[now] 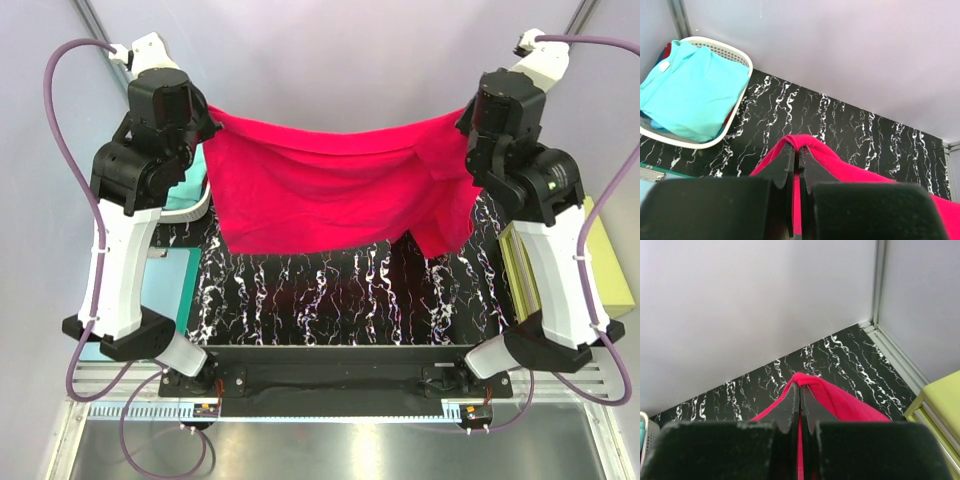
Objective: Fold and stack the t-shirts
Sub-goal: Flatten out the tshirt
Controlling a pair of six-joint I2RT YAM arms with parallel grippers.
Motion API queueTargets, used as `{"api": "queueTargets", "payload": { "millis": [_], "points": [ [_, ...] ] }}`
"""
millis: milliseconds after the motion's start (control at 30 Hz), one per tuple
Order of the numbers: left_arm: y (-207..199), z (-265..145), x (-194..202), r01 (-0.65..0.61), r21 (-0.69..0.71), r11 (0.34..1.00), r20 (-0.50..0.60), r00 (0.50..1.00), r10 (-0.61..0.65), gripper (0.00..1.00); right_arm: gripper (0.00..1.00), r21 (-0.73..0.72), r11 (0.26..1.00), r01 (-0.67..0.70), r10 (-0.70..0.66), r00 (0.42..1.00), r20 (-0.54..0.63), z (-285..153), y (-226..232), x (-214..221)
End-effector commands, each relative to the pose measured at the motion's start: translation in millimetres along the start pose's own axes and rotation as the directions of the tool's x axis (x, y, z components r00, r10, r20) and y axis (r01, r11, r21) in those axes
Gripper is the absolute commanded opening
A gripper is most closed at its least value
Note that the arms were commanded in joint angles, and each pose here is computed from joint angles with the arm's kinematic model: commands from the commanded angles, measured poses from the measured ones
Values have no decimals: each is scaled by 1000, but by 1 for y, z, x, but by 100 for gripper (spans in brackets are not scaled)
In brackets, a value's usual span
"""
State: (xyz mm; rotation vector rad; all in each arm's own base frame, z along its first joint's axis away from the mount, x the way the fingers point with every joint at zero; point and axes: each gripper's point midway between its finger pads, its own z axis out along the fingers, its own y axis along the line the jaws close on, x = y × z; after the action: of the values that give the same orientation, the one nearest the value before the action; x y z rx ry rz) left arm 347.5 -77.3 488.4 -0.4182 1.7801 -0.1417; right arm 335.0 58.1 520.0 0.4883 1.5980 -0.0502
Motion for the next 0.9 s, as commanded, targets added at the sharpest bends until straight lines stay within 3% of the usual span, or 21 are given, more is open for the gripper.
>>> {"api": "queueTargets", "payload": {
  "millis": [0, 300, 433, 567, 867],
  "points": [
    [-15, -10, -24, 32, 63, 998, 60, 998, -35, 0, 0, -71, 996, -57, 59, 998, 36, -4, 15, -24],
    [-33, -63, -48, -10, 131, 991, 159, 987, -11, 0, 0, -213, 976, -55, 81, 990, 117, -51, 47, -66],
    [-34, -88, -45, -29, 162, 986, 158, 987, 3, 0, 0, -183, 983, -26, 50, 991, 127, -66, 40, -67],
    [-15, -108, -40, -42, 141, 989, 150, 989, 20, 0, 0, -165, 986, -7, 28, 992, 121, -76, 29, -63],
    [27, -113, -2, -116, 41, 992, 71, 991, 113, 0, 0, -110, 994, 7, 7, 993, 122, -88, -8, -60]
  ]
}}
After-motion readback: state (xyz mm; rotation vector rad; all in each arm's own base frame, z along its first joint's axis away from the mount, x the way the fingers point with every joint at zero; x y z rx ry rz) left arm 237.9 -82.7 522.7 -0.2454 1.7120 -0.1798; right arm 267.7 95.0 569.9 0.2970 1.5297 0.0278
